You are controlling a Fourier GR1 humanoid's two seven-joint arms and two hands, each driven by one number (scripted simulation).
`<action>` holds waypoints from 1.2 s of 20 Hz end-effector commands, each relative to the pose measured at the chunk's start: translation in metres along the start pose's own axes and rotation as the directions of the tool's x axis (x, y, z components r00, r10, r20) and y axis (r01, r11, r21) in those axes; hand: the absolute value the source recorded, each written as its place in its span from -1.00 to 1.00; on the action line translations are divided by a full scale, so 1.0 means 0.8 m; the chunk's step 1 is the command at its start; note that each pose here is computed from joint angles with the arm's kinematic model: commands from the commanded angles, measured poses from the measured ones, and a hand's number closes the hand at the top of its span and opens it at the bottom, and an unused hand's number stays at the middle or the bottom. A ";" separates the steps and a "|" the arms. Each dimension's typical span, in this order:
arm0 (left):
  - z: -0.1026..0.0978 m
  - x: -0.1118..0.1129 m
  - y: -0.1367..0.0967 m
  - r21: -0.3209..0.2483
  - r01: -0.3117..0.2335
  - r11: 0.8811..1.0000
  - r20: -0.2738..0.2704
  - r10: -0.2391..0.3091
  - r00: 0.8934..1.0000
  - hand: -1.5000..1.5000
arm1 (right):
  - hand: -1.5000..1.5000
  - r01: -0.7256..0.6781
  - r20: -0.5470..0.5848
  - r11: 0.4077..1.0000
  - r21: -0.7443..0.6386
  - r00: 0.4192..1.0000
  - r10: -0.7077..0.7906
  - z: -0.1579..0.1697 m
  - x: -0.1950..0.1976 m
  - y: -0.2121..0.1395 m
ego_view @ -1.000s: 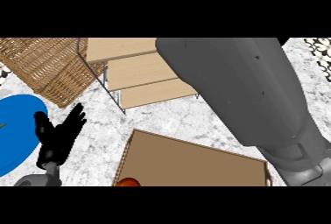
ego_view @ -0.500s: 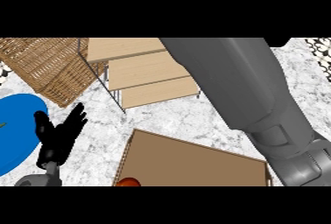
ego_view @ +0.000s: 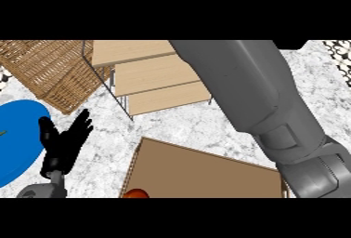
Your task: Pick the squash from the tray and place it in the tiered shelf
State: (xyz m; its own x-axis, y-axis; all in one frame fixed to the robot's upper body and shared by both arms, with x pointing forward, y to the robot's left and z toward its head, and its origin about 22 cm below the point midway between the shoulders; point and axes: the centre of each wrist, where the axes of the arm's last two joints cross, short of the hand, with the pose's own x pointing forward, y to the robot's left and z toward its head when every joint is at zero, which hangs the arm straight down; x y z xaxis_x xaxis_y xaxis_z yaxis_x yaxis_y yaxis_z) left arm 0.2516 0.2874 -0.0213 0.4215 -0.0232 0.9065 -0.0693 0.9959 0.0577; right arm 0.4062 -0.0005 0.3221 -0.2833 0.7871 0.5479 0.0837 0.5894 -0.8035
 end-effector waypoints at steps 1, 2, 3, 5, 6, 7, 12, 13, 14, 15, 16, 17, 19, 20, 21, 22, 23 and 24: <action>-0.002 -0.001 -0.008 -0.003 0.003 1.000 -0.027 -0.003 1.000 0.00 | 1.00 -0.023 0.014 1.000 0.003 1.000 0.023 -0.014 -0.015 -0.012; 0.004 0.005 0.010 0.010 0.000 1.000 -0.008 0.000 1.000 0.00 | 1.00 -0.094 0.012 0.995 0.032 0.996 0.093 -0.002 -0.013 0.025; 0.002 -0.013 0.002 0.009 -0.016 1.000 -0.031 0.016 0.999 0.00 | 1.00 -0.119 0.030 0.993 0.024 0.993 0.118 0.005 0.003 -0.002; 0.000 -0.010 0.014 0.011 0.005 1.000 -0.019 -0.005 1.000 0.00 | 1.00 0.066 -0.051 0.997 -0.030 0.996 -0.067 -0.007 -0.028 0.003; -0.001 -0.022 -0.003 0.013 -0.008 1.000 -0.026 0.009 1.000 0.00 | 1.00 0.150 -0.076 0.987 -0.061 0.985 -0.154 -0.005 -0.012 -0.006; -0.003 -0.016 0.020 0.007 -0.006 1.000 -0.027 0.006 1.000 0.00 | -1.00 0.167 -0.061 0.983 -0.075 0.983 -0.172 0.000 0.002 -0.004; 0.001 0.001 -0.010 0.001 -0.017 1.000 -0.010 0.017 1.000 0.00 | -1.00 0.319 -0.087 0.937 -0.141 0.939 -0.333 -0.012 -0.026 -0.029; -0.001 -0.003 0.006 -0.014 -0.002 1.000 -0.010 0.002 1.000 0.00 | -1.00 0.373 -0.059 0.915 -0.155 0.921 -0.386 -0.009 -0.030 -0.019; -0.005 -0.001 0.006 0.030 -0.006 1.000 -0.017 0.006 1.000 0.00 | -1.00 0.415 -0.058 0.892 -0.181 0.901 -0.431 -0.014 -0.022 -0.047; -0.006 0.004 0.006 -0.014 -0.013 1.000 -0.017 0.013 1.000 0.00 | -1.00 0.442 -0.097 0.884 -0.153 0.883 -0.458 -0.007 -0.022 -0.016; -0.005 -0.005 0.005 0.023 -0.003 1.000 -0.026 0.003 1.000 0.00 | -1.00 0.472 -0.070 0.867 -0.160 0.870 -0.487 -0.010 -0.013 -0.035; 0.014 -0.004 0.032 0.011 -0.020 1.000 -0.017 0.020 1.000 0.00 | -1.00 0.498 -0.065 0.849 -0.178 0.855 -0.515 -0.007 -0.024 -0.040; -0.011 0.001 0.008 -0.008 -0.010 1.000 -0.002 0.010 1.000 0.00 | -1.00 0.554 -0.056 0.805 -0.213 0.816 -0.576 -0.016 -0.027 -0.056; -0.005 0.005 0.001 -0.010 -0.020 1.000 -0.021 0.020 1.000 0.00 | -1.00 0.585 -0.064 0.780 -0.221 0.790 -0.610 -0.013 -0.025 -0.040; 0.001 -0.004 0.019 -0.013 -0.010 1.000 -0.007 0.010 1.000 0.00 | -1.00 0.604 -0.045 0.749 -0.272 0.770 -0.637 -0.012 -0.016 -0.056; 0.000 -0.012 0.009 0.020 0.008 1.000 -0.012 -0.008 1.000 0.00 | -1.00 0.612 -0.054 0.739 -0.281 0.759 -0.649 -0.008 -0.021 -0.062; -0.011 -0.014 -0.001 0.009 -0.013 1.000 -0.018 0.013 1.000 0.00 | -1.00 0.602 -0.024 0.732 -0.319 0.767 -0.642 -0.009 -0.024 -0.085; -0.005 0.000 0.012 -0.013 -0.024 1.000 -0.025 0.024 0.999 0.00 | -1.00 0.582 -0.042 0.723 -0.372 0.767 -0.640 -0.012 -0.043 -0.081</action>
State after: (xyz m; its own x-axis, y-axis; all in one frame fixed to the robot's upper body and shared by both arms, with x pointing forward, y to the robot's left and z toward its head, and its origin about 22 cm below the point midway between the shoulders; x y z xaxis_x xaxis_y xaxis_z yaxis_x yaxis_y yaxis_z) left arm 0.2526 0.2960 -0.0218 0.4198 -0.0137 0.9075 -0.0749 0.9960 0.0497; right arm 0.4164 -0.0436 0.3524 -0.2275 0.2924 0.9288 0.1662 0.9515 -0.2588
